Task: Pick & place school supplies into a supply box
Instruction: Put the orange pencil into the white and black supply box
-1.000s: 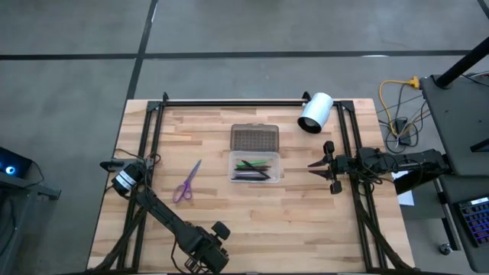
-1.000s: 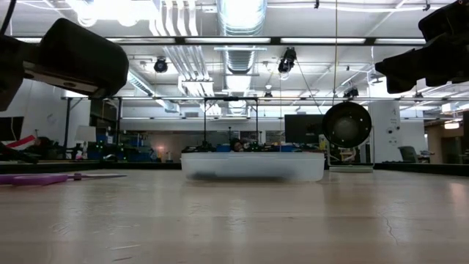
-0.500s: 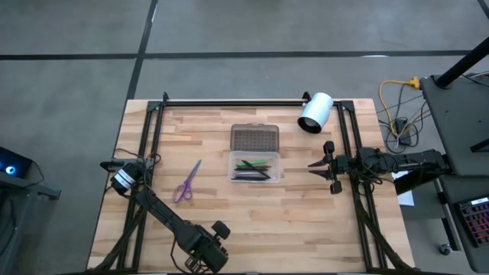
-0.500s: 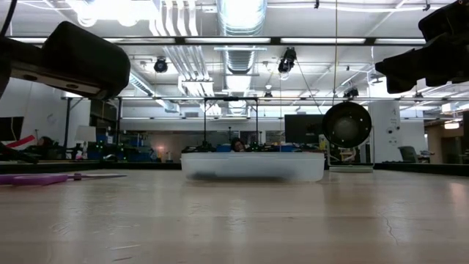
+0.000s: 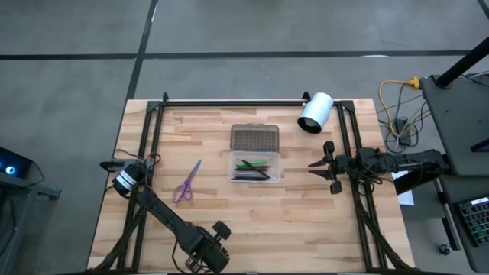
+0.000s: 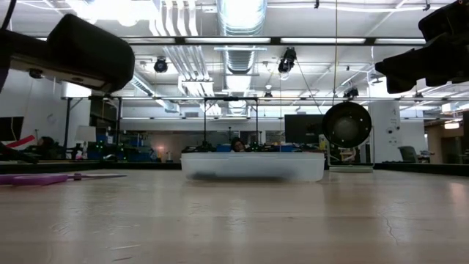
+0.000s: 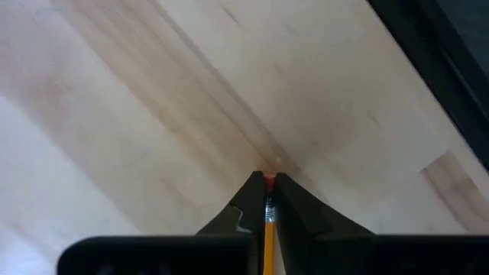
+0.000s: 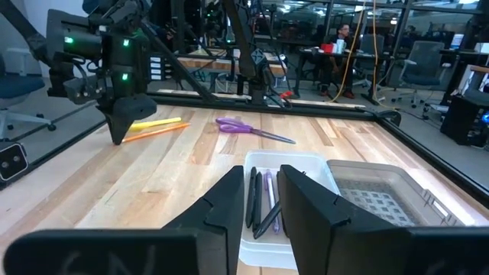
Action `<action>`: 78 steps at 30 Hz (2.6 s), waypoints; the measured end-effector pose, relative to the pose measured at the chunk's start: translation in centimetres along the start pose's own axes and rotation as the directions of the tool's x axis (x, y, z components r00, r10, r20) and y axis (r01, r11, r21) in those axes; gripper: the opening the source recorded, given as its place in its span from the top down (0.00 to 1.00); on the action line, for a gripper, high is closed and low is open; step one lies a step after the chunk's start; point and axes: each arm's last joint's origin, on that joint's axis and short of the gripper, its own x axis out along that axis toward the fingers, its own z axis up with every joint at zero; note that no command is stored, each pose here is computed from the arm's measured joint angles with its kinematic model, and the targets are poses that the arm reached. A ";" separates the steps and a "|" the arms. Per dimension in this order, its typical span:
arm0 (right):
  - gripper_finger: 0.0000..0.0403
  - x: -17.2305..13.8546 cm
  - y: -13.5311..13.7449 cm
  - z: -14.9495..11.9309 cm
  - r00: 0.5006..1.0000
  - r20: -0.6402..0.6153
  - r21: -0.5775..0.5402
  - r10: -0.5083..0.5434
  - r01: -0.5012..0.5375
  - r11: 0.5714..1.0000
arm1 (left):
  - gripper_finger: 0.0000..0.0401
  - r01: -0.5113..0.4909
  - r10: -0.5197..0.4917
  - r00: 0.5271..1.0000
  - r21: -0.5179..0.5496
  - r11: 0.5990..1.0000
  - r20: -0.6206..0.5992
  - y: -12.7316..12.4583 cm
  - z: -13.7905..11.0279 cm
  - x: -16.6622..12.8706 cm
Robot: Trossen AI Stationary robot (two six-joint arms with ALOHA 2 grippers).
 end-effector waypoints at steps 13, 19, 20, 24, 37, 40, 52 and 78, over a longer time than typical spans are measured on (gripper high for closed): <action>0.83 0.0 0.0 0.0 1.000 0.000 0.000 0.000 0.000 1.000 | 1.00 -0.197 0.199 0.979 0.036 0.980 -0.038 1.6 0.9 -2.3; 0.81 0.0 0.0 0.0 1.000 0.000 0.000 0.000 0.000 1.000 | 1.00 -0.364 0.365 0.930 0.038 0.931 -0.047 3.5 1.2 -3.0; 0.81 0.0 0.0 0.0 1.000 0.000 0.000 0.000 0.000 1.000 | 1.00 -0.385 0.386 0.921 0.042 0.922 -0.047 3.9 1.2 -3.1; 0.80 0.0 0.0 0.0 1.000 0.001 0.000 0.000 0.000 1.000 | 1.00 -0.457 0.460 0.886 0.063 0.887 -0.058 5.6 1.2 -3.5; 0.83 0.0 0.0 0.0 1.000 0.000 0.000 0.000 0.000 1.000 | 1.00 -0.683 0.682 0.728 0.004 0.730 -0.069 11.6 1.9 -5.9; 0.82 0.0 0.0 0.0 1.000 0.000 0.000 0.000 0.000 1.000 | 1.00 -0.708 0.705 0.705 -0.031 0.705 -0.076 12.9 1.7 -5.8; 0.80 0.0 0.0 0.0 1.000 0.000 0.000 0.000 0.000 1.000 | 1.00 -0.768 0.764 0.640 0.060 0.638 0.079 14.6 1.7 -2.8; 0.80 0.0 0.0 0.0 1.000 0.000 0.000 0.000 0.000 1.000 | 1.00 -0.840 0.837 0.537 -0.022 0.542 0.106 20.6 0.3 -3.1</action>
